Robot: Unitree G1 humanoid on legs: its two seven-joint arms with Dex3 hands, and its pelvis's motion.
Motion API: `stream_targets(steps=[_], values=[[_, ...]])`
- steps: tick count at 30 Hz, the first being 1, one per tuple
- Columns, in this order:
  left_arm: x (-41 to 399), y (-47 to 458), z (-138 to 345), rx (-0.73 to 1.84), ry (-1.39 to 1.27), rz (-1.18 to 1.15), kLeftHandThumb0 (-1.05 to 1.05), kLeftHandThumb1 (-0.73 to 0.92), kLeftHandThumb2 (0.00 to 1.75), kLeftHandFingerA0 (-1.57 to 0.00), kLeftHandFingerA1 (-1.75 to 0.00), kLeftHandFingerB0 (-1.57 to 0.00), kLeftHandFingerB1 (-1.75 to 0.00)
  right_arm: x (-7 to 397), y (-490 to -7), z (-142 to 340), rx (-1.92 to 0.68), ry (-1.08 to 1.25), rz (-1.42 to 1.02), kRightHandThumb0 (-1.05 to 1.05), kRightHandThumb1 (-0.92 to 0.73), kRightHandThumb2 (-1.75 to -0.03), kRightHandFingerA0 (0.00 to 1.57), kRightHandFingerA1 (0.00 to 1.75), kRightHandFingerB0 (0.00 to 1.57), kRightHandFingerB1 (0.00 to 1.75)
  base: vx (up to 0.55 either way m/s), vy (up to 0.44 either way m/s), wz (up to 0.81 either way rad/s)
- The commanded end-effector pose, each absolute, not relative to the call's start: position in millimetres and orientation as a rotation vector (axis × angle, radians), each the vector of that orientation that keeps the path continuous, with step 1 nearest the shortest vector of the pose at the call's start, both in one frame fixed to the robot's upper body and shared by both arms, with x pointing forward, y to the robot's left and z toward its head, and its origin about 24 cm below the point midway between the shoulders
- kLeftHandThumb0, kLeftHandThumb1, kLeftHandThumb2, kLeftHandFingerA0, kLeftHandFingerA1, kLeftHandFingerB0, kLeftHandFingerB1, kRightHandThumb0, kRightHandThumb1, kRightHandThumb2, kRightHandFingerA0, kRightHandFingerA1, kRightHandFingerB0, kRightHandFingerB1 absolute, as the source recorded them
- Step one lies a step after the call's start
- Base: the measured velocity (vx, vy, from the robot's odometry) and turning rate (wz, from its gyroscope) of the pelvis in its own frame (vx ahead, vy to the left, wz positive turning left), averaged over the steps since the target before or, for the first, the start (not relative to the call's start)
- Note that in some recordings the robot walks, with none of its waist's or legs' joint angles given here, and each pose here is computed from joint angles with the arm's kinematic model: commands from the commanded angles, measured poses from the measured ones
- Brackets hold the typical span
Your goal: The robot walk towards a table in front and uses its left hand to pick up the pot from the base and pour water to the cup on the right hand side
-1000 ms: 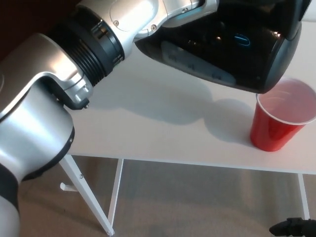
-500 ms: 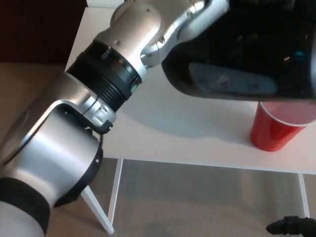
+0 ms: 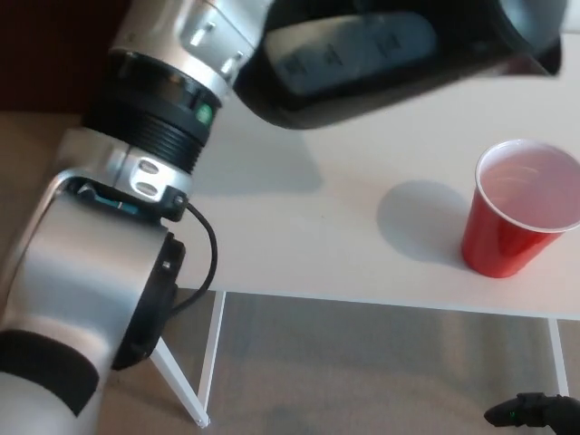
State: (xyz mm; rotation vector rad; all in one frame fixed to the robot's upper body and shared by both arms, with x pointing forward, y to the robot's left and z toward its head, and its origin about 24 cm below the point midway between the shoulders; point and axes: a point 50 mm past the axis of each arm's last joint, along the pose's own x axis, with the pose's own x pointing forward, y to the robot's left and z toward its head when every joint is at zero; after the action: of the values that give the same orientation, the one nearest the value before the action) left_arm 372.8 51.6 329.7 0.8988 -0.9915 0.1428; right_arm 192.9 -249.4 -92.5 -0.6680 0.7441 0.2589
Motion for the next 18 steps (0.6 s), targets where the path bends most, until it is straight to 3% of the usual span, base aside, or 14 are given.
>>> stream_targets(steps=[1,3,4,5,11,12,13,17,18], values=[[404.6,165.0,268.8,0.233,-0.296,0.314,-0.09,0.69,0.77,-1.06,-1.26,-0.83,-1.07,189.8,-252.5,-93.4,-0.659,0.763,0.259,-0.35,-0.62,-0.58,0.75,0.61,0.56,0.48,0.0,0.0,0.0],[403.8,165.9,257.7,0.246,-0.267,0.322,-0.1,0.7,0.76,-1.04,-1.28,-0.82,-1.05,189.6,-251.7,-94.1,-0.662,0.762,0.263,-0.35,-0.62,-0.58,0.75,0.61,0.55,0.48,0.0,0.0,0.0],[402.7,165.7,248.5,0.263,-0.247,0.322,-0.11,0.69,0.76,-1.04,-1.28,-0.81,-0.94,188.5,-251.3,-95.1,-0.658,0.763,0.263,-0.34,-0.62,-0.58,0.75,0.62,0.55,0.48,0.0,0.0,0.0],[402.1,165.4,238.4,0.269,-0.232,0.312,-0.09,0.7,0.73,-1.07,-1.19,-0.81,-0.93,187.0,-251.7,-95.6,-0.655,0.762,0.263,-0.34,-0.61,-0.58,0.75,0.62,0.56,0.48,0.0,0.0,0.0],[398.9,153.2,189.9,0.3,-0.157,0.242,-0.08,0.74,0.7,-1.09,-1.24,-0.82,-0.93,179.4,-253.8,-94.2,-0.672,0.755,0.289,-0.36,-0.62,-0.57,0.75,0.61,0.54,0.46,0.0,0.0,0.0],[398.5,148.0,185.1,0.314,-0.157,0.232,-0.1,0.78,0.64,-0.94,-1.19,-0.79,-0.94,179.2,-253.9,-93.3,-0.672,0.753,0.287,-0.36,-0.62,-0.58,0.76,0.61,0.55,0.46,0.0,0.0,0.0],[398.1,142.4,178.9,0.308,-0.144,0.218,-0.12,0.77,0.66,-0.91,-1.24,-0.81,-0.97,179.9,-253.8,-92.8,-0.666,0.752,0.281,-0.36,-0.61,-0.58,0.76,0.61,0.55,0.46,0.0,0.0,0.0],[396.8,134.5,170.7,0.301,-0.111,0.204,-0.14,0.75,0.68,-0.9,-1.24,-0.84,-0.93,182.7,-252.8,-91.3,-0.66,0.744,0.276,-0.36,-0.62,-0.58,0.76,0.61,0.55,0.46,0.0,0.0,0.0],[395.5,130.1,163.7,0.27,-0.094,0.194,-0.16,0.77,0.64,-0.9,-1.27,-0.83,-0.83,183.7,-252.0,-89.9,-0.657,0.737,0.278,-0.36,-0.63,-0.58,0.76,0.6,0.55,0.47,0.0,0.0,0.0]])
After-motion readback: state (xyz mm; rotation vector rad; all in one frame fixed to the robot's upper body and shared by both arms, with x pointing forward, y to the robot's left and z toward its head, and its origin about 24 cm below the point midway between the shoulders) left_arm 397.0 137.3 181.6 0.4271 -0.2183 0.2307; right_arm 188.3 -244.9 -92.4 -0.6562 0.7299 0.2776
